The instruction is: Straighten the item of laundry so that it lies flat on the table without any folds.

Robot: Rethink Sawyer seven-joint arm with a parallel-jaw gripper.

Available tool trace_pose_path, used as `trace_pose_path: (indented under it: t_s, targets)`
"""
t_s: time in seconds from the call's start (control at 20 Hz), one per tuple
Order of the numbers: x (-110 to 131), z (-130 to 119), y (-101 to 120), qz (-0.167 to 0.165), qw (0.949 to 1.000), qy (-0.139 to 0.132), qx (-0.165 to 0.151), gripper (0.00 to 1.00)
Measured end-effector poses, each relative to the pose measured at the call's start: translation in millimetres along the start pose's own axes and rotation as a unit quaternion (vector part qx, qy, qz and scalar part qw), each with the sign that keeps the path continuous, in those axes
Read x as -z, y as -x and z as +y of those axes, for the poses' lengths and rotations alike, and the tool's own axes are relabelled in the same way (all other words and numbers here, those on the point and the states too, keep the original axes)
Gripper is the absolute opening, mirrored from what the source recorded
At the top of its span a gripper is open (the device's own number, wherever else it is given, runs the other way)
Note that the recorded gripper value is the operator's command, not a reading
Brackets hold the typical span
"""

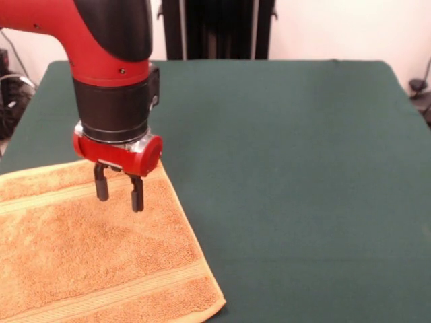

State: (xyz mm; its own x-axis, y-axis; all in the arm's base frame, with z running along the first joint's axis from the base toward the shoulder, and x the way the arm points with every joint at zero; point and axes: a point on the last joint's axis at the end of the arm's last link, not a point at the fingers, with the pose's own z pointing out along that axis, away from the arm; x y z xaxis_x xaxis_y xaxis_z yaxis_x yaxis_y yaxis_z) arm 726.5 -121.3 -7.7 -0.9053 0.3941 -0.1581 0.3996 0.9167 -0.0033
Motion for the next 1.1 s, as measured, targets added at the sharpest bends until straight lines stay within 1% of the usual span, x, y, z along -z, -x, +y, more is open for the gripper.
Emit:
trace_pose_path:
  t_s: [0.3,0.5,0.65,0.8,1.0,1.1]
  targets:
    - [-10.0,0.4,-18.8,-0.005,0.9999,0.0,0.015,1.0]
    - [-15.4,0.6,-25.7,-0.008,0.9998,0.001,0.019,1.0]
    - [-21.9,-2.3,-30.8,-0.009,0.9998,0.004,0.016,1.0]
    - [-26.9,-12.9,-33.5,-0.013,0.9999,0.008,0.008,1.0]
    - [-29.5,-22.8,-35.3,-0.015,0.9998,0.011,-0.001,1.0]
    - [-29.6,-23.8,-35.2,-0.016,0.9998,0.013,-0.003,1.0]
